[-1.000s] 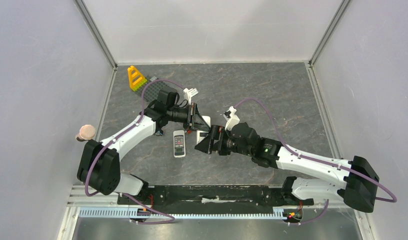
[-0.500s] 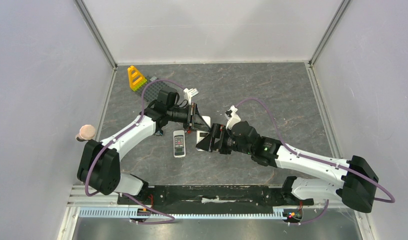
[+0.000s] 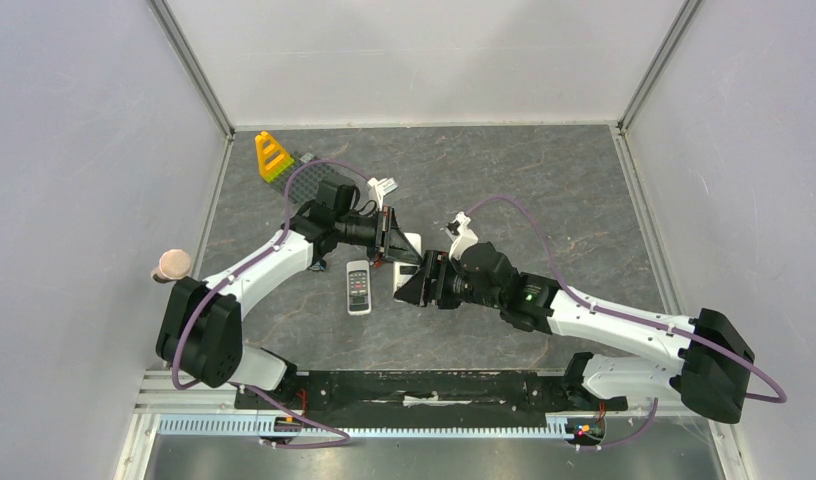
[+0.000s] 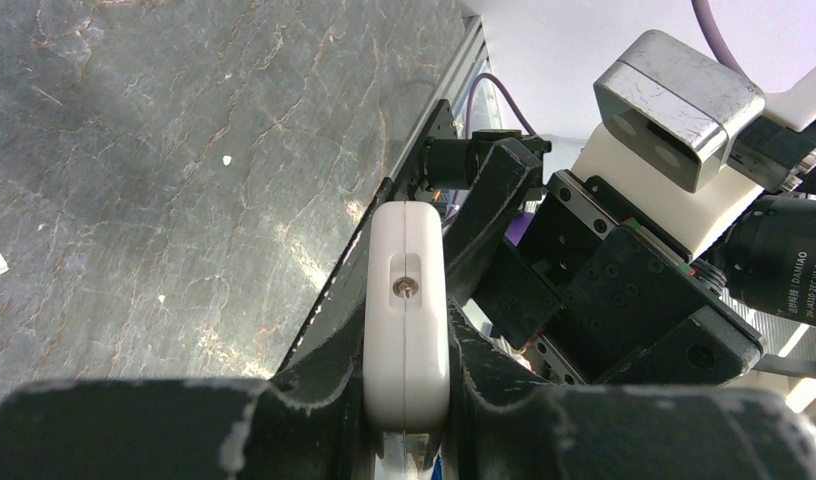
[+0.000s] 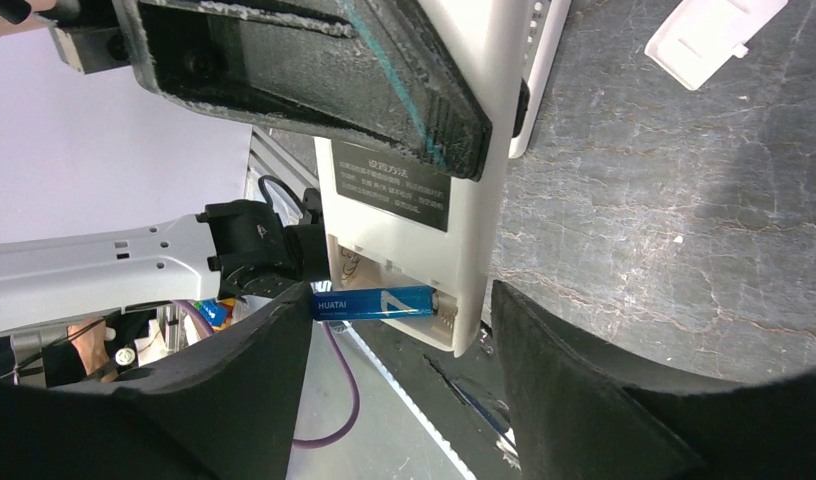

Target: Load the batteries into the remote control

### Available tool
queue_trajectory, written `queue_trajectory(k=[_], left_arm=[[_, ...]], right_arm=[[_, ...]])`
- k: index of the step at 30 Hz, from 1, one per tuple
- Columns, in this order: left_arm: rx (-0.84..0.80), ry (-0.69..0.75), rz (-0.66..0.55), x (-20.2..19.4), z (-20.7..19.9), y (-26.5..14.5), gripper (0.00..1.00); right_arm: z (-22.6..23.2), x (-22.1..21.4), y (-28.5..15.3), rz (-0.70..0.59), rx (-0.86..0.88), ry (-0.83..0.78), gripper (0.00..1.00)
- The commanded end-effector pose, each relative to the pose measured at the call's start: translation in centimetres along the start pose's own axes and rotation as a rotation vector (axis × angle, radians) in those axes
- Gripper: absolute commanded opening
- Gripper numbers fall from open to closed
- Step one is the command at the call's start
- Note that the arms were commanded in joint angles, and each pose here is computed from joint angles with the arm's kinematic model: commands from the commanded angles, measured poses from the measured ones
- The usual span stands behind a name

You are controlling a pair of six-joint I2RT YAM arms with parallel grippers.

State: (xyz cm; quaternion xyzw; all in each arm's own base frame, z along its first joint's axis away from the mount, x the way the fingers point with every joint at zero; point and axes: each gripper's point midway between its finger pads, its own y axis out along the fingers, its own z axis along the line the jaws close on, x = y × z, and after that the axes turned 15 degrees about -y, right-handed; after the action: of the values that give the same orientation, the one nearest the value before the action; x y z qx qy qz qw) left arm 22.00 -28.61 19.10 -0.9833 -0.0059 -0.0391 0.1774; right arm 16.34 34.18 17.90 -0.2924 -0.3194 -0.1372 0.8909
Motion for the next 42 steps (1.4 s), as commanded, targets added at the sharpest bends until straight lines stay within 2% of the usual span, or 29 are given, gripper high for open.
queue_trajectory(k=[1,5,9,17,22,42], left_arm=[[-0.041,0.001,0.026,-0.4,-1.0,-0.1,0.02],[-0.045,0.006,0.024,-0.4,-1.2,-0.2,0.02],[-0.045,0.006,0.024,-0.4,-1.2,-0.2,0.02],[-0.044,0.002,0.023,-0.4,-1.1,-0.2,0.02],[-0.046,0.003,0.022,-0.4,-1.3,-0.2,0.02],[-0.053,0.006,0.024,-0.3,-1.5,-0.2,0.02]], right_arm=[[0.9,1.6,-0.1,-0.042,0.02,0.007,0.65],[1.0,1.6,-0.4,-0.064,0.042,0.037,0.59],[0.8,1.5,-0.6,-0.079,0.047,0.066,0.58],[0.7,1.4,-1.0,-0.099,0.069,0.159,0.64],[0.3,0.9,-0.8,-0.103,0.07,0.247,0.62],[-3.9,-0.2,-0.1,-0.069,-0.174,0.276,0.67]])
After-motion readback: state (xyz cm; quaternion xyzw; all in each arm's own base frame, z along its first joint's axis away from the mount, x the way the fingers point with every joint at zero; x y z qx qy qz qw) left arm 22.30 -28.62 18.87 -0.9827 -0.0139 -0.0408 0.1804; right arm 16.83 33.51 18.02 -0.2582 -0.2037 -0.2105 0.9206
